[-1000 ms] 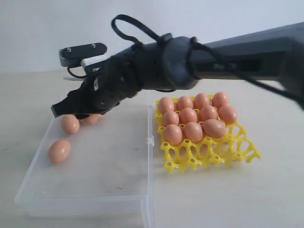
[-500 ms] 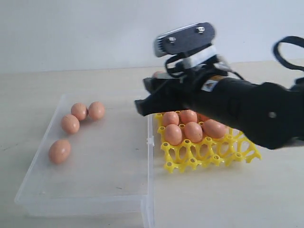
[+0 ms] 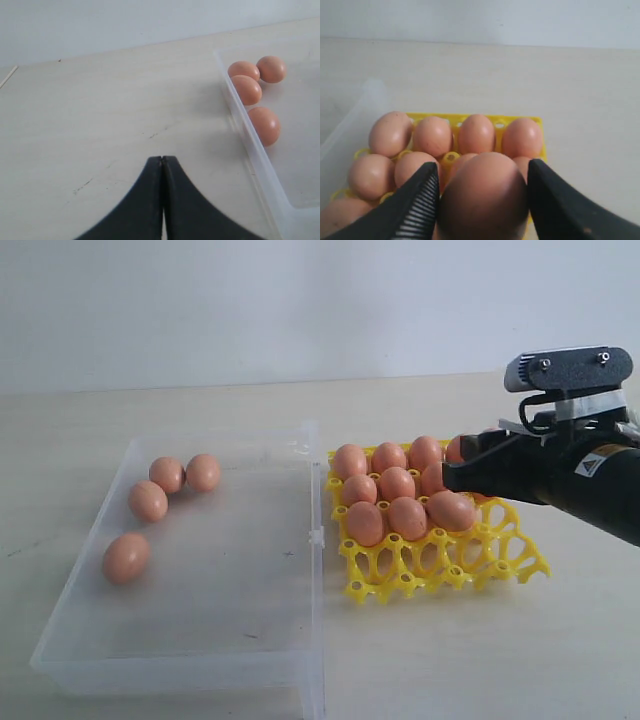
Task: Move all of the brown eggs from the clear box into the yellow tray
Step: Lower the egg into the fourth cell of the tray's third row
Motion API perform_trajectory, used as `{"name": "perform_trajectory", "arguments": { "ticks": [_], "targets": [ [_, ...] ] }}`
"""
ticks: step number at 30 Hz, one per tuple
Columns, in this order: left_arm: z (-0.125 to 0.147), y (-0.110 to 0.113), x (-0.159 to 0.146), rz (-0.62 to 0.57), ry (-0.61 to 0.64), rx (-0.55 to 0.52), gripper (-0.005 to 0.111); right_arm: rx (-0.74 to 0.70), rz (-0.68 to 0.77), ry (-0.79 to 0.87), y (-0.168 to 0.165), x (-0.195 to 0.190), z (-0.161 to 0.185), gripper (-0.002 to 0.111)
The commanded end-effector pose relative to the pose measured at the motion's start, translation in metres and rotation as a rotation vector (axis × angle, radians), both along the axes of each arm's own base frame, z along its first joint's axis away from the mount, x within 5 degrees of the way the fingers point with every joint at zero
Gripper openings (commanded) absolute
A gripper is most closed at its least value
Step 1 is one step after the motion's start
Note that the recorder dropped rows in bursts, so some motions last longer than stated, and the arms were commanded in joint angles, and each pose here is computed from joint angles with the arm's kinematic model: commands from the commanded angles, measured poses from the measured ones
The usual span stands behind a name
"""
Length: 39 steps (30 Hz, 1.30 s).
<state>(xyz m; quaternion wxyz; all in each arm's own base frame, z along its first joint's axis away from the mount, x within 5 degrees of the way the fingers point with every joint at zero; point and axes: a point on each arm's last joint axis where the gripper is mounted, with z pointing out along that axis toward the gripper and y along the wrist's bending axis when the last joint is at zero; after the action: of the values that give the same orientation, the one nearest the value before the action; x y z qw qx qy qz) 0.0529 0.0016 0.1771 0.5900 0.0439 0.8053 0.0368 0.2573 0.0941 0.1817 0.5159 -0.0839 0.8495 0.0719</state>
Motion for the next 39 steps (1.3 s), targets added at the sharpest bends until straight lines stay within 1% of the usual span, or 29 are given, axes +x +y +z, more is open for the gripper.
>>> {"name": "perform_trajectory", "arguments": {
  "ticks": [1, 7, 10, 14, 21, 29, 39],
  "targets": [
    [0.002, 0.000, 0.000, -0.005, -0.016, -0.009, 0.000, 0.003, -0.012, 0.046, -0.007, 0.006, -0.014, 0.000],
    [0.002, 0.000, 0.000, -0.005, -0.016, -0.009, 0.000, 0.019, -0.055, 0.103, -0.021, 0.013, -0.032, 0.000],
    [0.002, 0.000, 0.000, -0.005, -0.016, -0.009, 0.000, 0.040, -0.070, 0.097, -0.025, 0.017, -0.035, 0.000],
    [0.002, 0.000, 0.000, -0.005, -0.016, -0.009, 0.000, 0.057, -0.077, 0.060, -0.025, 0.019, -0.032, 0.000],
    [0.002, 0.000, 0.000, -0.005, -0.016, -0.009, 0.000, 0.054, -0.084, 0.062, -0.027, 0.020, -0.034, 0.000],
    [0.002, 0.000, 0.000, -0.005, -0.016, -0.009, 0.000, 0.037, -0.074, 0.085, -0.026, 0.022, -0.048, 0.000],
    [0.002, 0.000, 0.000, -0.005, -0.016, -0.009, 0.000, 0.037, -0.060, 0.025, -0.025, 0.028, -0.056, 0.000]
  ]
}}
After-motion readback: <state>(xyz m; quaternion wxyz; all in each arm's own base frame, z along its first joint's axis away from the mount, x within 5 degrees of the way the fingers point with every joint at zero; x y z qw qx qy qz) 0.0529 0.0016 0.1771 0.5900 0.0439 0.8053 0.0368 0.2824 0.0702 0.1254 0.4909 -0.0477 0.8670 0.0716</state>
